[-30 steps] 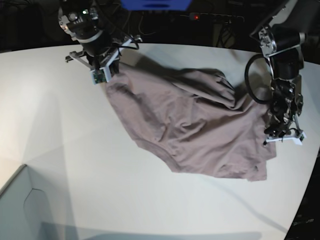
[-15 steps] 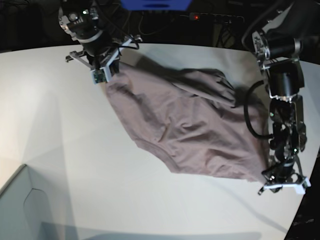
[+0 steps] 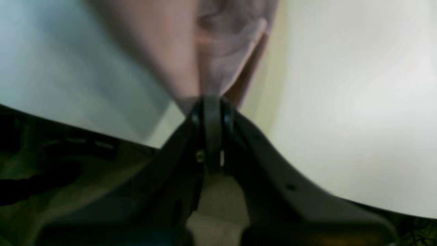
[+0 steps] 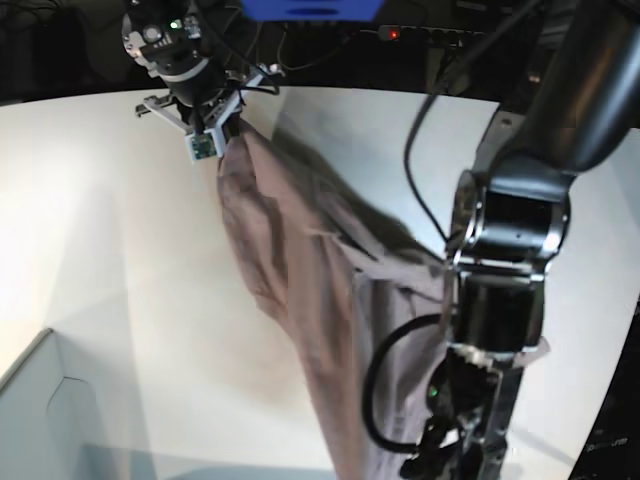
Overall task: Layout the t-shirt on the table in an organized manner, then fold the t-shirt properly
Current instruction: 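Lift the shirt with both grippers, pulling the left gripper away from the right, then swing the held shirt with the left gripper to spread it out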
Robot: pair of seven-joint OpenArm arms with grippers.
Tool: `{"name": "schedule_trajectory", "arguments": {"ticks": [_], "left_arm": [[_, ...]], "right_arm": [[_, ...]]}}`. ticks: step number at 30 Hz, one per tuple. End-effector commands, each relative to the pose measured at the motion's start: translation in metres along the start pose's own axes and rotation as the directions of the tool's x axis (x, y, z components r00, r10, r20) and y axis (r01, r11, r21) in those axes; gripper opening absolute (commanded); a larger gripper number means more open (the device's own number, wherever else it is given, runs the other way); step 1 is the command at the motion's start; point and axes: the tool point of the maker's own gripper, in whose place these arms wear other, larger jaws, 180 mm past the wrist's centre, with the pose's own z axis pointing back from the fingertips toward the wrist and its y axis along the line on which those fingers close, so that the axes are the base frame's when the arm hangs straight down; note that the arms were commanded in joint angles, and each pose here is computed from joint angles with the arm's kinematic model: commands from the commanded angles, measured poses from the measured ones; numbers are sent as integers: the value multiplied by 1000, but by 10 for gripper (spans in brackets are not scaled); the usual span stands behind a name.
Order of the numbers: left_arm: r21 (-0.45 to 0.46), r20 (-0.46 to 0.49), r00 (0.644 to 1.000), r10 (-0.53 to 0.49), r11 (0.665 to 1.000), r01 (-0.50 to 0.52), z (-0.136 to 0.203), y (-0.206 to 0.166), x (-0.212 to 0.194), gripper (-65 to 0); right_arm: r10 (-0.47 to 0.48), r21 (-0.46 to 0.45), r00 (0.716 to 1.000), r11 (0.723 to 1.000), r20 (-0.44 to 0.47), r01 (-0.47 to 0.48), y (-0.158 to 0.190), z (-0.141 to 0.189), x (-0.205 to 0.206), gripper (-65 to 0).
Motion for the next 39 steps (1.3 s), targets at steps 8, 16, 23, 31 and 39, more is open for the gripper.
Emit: {"name": "schedule_trajectory", "arguments": {"ticks": [8, 16, 23, 31, 39], "left_arm": [[-61, -122, 992, -45, 997, 38, -32, -57, -30, -544], [-72, -197, 971, -136, 990, 125, -16, -46, -101, -257], [96, -198, 965, -170, 977, 191, 29, 82, -120, -258], [379, -248, 963, -106, 904, 197, 115, 246, -127, -251], [572, -202, 979, 7, 812, 112, 152, 315, -140, -251]], "right_arm": [[-34, 16, 999, 999, 32, 34, 10, 3, 8, -650], [-51, 28, 998, 998, 21, 50, 17, 4, 4, -650], [-49, 28, 999, 998, 23, 48, 17, 4, 5, -650], [-43, 26, 999, 999, 21, 43, 15, 4, 4, -650], [-44, 22, 999, 999, 14, 44, 14, 4, 1, -650]]}}
